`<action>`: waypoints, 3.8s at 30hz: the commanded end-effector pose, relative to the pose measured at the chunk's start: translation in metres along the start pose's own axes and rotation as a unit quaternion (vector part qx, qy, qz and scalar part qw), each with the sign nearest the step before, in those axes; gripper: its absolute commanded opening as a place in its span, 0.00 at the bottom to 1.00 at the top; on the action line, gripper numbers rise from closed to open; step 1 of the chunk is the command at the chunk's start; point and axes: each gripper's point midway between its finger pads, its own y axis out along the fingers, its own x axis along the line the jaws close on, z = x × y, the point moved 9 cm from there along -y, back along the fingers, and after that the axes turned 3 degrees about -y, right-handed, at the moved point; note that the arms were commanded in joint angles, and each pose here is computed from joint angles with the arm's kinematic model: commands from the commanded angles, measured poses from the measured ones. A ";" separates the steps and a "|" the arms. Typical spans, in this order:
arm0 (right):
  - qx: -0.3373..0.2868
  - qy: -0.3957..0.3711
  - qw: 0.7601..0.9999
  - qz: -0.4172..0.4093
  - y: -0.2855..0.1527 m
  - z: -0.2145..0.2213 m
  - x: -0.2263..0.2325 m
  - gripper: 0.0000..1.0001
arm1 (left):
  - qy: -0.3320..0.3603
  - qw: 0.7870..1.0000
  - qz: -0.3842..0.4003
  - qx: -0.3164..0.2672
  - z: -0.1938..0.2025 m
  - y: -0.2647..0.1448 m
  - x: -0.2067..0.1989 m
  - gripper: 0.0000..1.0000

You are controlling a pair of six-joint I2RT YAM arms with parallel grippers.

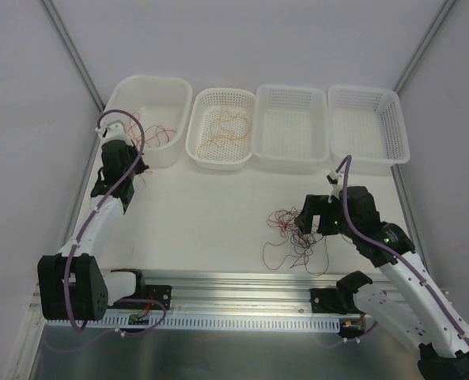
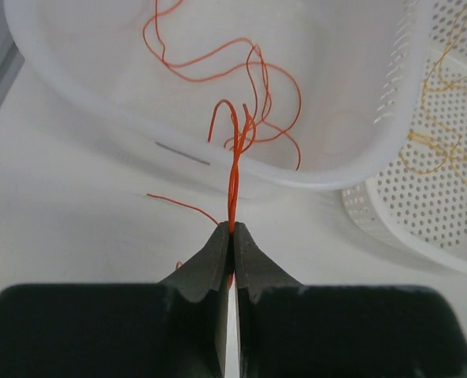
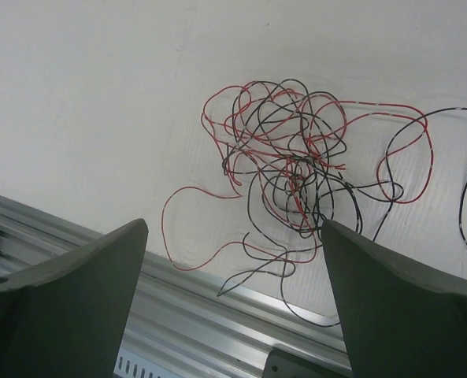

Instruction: Untangle the cables

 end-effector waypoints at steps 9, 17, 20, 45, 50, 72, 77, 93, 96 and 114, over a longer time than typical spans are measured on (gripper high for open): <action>-0.015 -0.008 1.000 -0.001 -0.005 -0.005 0.001 0.97 | 0.058 0.995 0.024 -0.073 -0.148 -0.034 -0.041 0.00; -0.011 -0.016 0.999 0.031 -0.004 -0.003 -0.006 0.97 | 0.063 0.992 0.046 -0.099 -0.199 0.007 -0.065 0.00; -0.005 -0.017 0.999 0.035 -0.002 -0.001 -0.006 0.97 | 0.065 0.991 0.052 -0.102 -0.210 0.029 -0.073 0.00; 0.002 -0.013 0.998 0.059 -0.008 -0.002 -0.010 0.97 | 0.017 0.996 0.083 -0.029 -0.164 0.022 -0.070 0.99; 0.013 -0.003 0.995 0.095 -0.006 0.003 -0.016 0.97 | -0.021 0.989 0.146 -0.002 -0.130 -0.044 -0.069 0.99; 0.130 0.068 0.984 0.103 0.083 0.050 -0.022 0.93 | -0.016 0.911 0.270 0.312 0.114 -0.146 -0.125 0.99; 0.128 0.049 0.990 0.023 0.106 0.022 0.004 0.72 | -0.009 0.909 0.260 0.326 0.127 -0.145 -0.134 0.99; 0.095 -0.028 0.994 0.034 0.105 -0.011 0.047 0.58 | 0.009 0.909 0.242 0.340 0.141 -0.140 -0.145 0.99; 0.088 -0.017 0.994 0.058 0.090 -0.003 0.038 0.58 | 0.024 0.908 0.240 0.342 0.143 -0.136 -0.153 0.99; 0.070 0.074 0.975 0.197 0.096 -0.003 -0.028 0.60 | 0.083 0.907 0.230 0.343 0.154 -0.089 -0.236 0.99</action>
